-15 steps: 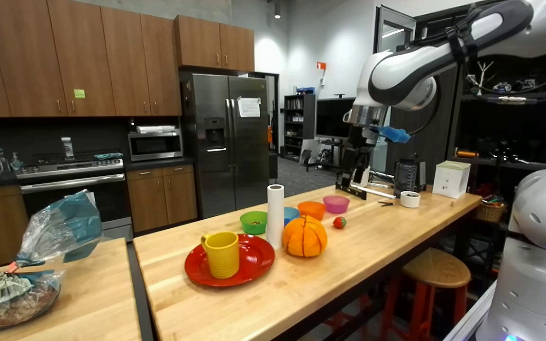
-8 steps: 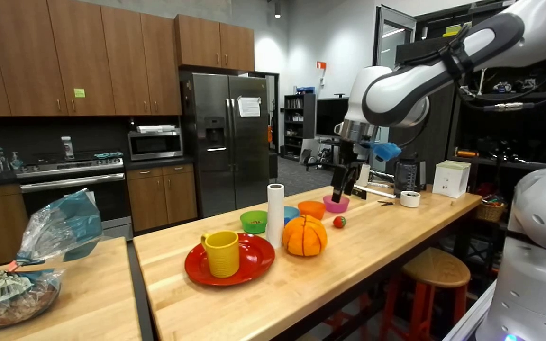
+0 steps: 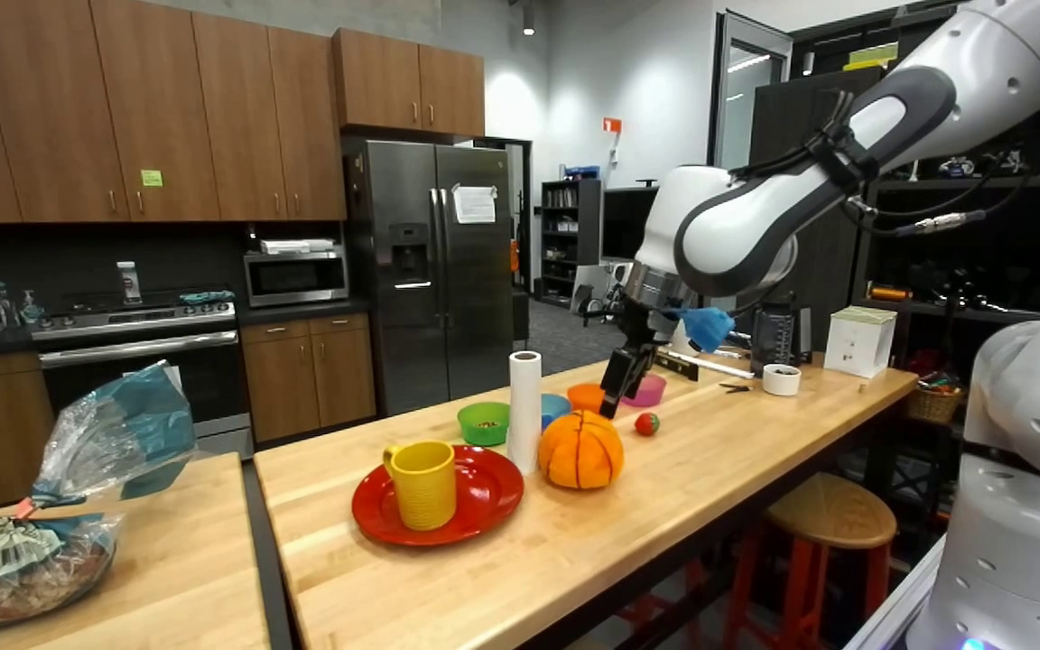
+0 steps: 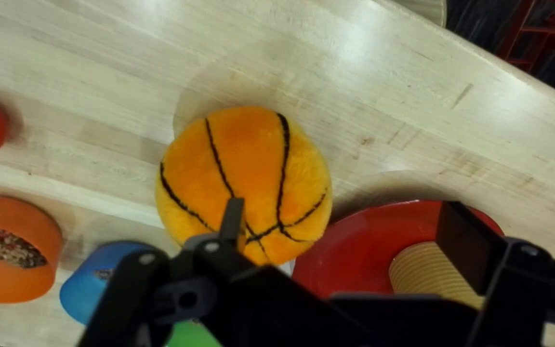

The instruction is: Move the roll of paper towel to the right

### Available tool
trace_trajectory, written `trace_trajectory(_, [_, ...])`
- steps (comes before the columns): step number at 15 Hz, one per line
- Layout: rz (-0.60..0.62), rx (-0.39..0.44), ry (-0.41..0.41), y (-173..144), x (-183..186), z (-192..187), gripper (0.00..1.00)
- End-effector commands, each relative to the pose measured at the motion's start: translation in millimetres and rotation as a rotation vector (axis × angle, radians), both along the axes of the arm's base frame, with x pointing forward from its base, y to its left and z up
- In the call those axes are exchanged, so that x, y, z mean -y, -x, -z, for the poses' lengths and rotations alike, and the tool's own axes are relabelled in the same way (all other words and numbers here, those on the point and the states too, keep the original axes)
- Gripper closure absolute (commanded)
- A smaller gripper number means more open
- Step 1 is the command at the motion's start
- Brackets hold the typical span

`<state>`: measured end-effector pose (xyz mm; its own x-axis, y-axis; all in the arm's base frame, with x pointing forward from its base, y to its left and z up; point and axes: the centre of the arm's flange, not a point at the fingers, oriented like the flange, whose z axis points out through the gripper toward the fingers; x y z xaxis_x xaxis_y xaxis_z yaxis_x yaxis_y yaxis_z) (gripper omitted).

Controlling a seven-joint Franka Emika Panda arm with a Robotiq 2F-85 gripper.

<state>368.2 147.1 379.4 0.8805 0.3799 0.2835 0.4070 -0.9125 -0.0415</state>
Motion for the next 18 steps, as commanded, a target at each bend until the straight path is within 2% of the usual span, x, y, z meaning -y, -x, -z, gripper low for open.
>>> trace_trajectory(1, [-0.034, 0.088, -0.022, -15, -26, 3, 0.0])
trace_trajectory(7, [-0.096, 0.187, -0.054, -19, -46, 12, 0.0])
trace_trajectory(12, [-0.046, 0.287, -0.112, -24, -36, 7, 0.0])
trace_trajectory(18, [-0.04, 0.343, -0.103, -18, -31, 17, 0.0])
